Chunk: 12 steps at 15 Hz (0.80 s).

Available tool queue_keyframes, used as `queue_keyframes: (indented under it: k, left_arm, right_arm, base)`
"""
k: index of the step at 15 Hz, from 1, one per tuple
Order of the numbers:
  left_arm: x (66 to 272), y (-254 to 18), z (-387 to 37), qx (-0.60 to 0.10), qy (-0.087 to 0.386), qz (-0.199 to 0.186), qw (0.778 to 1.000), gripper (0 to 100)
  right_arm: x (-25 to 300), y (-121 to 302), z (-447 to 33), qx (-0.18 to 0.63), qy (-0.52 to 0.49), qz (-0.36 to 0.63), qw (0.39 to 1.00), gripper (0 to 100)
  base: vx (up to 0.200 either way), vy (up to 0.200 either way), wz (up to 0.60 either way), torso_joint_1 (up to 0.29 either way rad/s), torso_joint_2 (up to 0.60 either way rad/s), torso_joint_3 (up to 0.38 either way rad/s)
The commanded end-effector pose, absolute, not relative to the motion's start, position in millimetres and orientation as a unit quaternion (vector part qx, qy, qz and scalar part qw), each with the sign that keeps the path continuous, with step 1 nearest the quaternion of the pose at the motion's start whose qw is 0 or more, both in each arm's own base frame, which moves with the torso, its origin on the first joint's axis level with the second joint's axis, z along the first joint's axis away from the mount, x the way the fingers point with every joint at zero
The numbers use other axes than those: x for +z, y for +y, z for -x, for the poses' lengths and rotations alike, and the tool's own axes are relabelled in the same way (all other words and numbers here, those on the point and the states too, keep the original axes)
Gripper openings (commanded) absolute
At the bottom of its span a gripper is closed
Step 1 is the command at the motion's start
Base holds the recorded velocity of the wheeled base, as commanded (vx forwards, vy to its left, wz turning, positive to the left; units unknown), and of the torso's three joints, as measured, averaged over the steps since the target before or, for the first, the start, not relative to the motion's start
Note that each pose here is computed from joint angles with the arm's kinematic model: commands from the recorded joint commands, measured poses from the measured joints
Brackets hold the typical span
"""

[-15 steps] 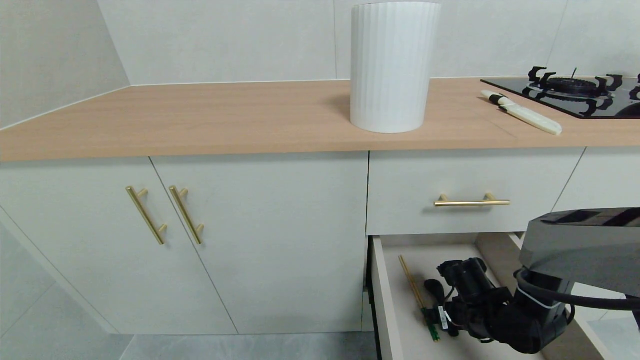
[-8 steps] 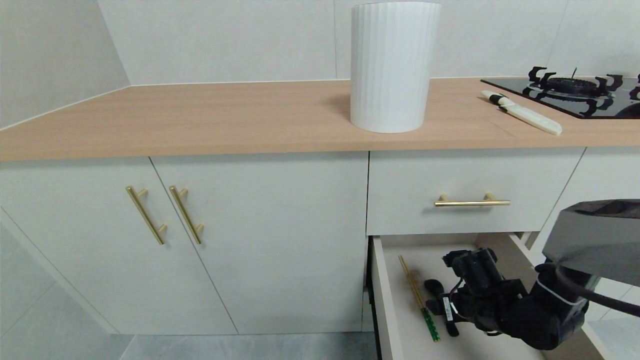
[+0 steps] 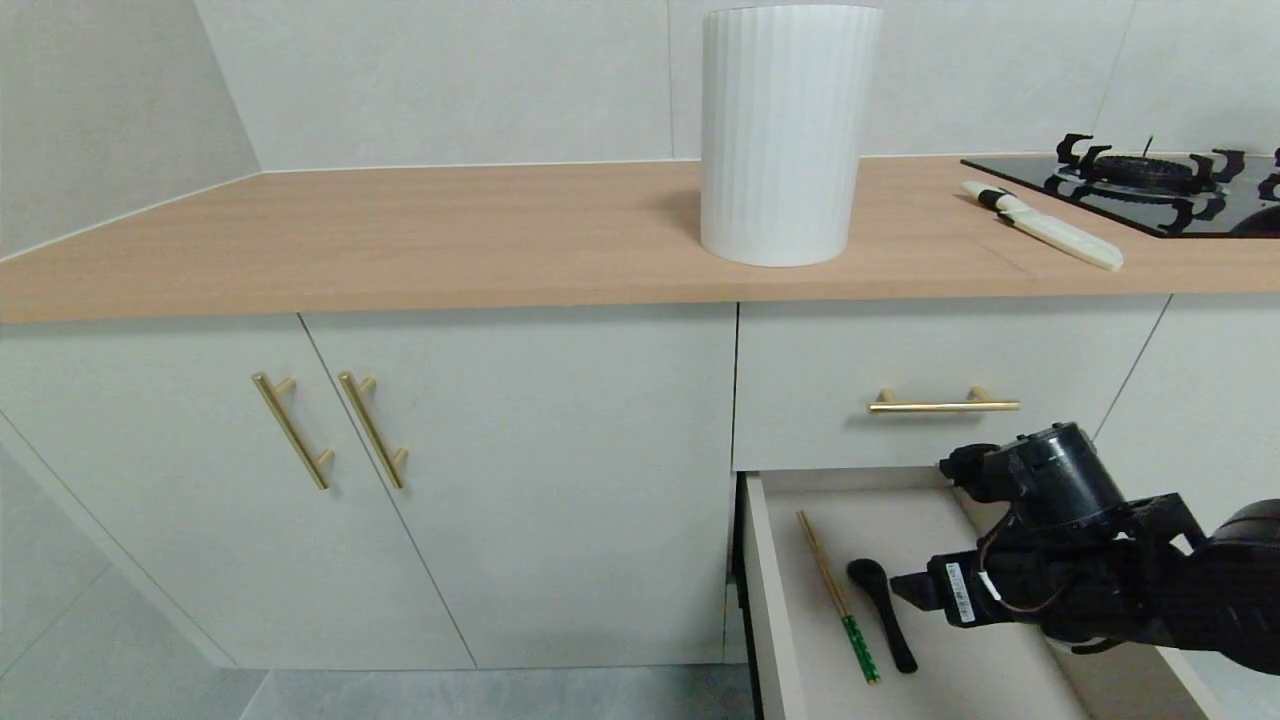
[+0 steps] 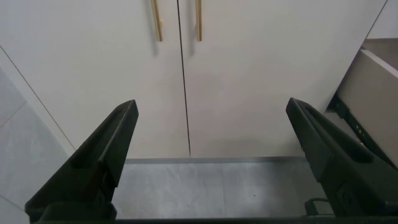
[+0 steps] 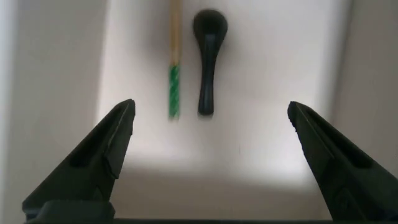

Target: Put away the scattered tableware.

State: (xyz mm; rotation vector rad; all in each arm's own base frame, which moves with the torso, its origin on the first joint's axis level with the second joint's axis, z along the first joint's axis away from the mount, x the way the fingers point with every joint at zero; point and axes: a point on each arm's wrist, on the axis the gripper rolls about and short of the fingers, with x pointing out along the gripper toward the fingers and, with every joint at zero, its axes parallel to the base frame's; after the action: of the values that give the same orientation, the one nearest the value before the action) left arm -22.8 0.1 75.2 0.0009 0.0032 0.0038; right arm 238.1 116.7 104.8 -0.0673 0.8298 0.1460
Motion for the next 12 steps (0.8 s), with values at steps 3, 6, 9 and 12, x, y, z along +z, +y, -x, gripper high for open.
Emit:
queue_keyframes:
  k: [3, 6, 9, 12]
  left_arm:
    - [75.2, 0.1, 22.8, 0.002, 0.002, 0.000, 1.000, 100]
    - [75.2, 0.1, 22.8, 0.002, 0.002, 0.000, 1.000, 100]
    - [75.2, 0.1, 22.8, 0.002, 0.002, 0.000, 1.000, 100]
    - [75.2, 0.1, 22.8, 0.002, 0.002, 0.000, 1.000, 100]
  right_arm:
    - [150.7, 114.6, -214.3, 0.097, 0.348, 0.017, 0.932, 100]
    - [150.8, 114.2, -213.5, 0.098, 0.349, 0.020, 0.932, 100]
    - [151.4, 114.0, -212.4, 0.099, 0.348, 0.020, 0.932, 100]
    - [153.3, 115.1, -207.0, 0.104, 0.354, 0.026, 0.929, 100]
  base:
    - [0.000, 0.000, 0.00, 0.000, 0.00, 0.000]
    - [0.000, 0.000, 0.00, 0.000, 0.00, 0.000]
    - [0.000, 0.000, 0.00, 0.000, 0.00, 0.000]
    - [-0.133, 0.000, 0.00, 0.005, 0.00, 0.006]
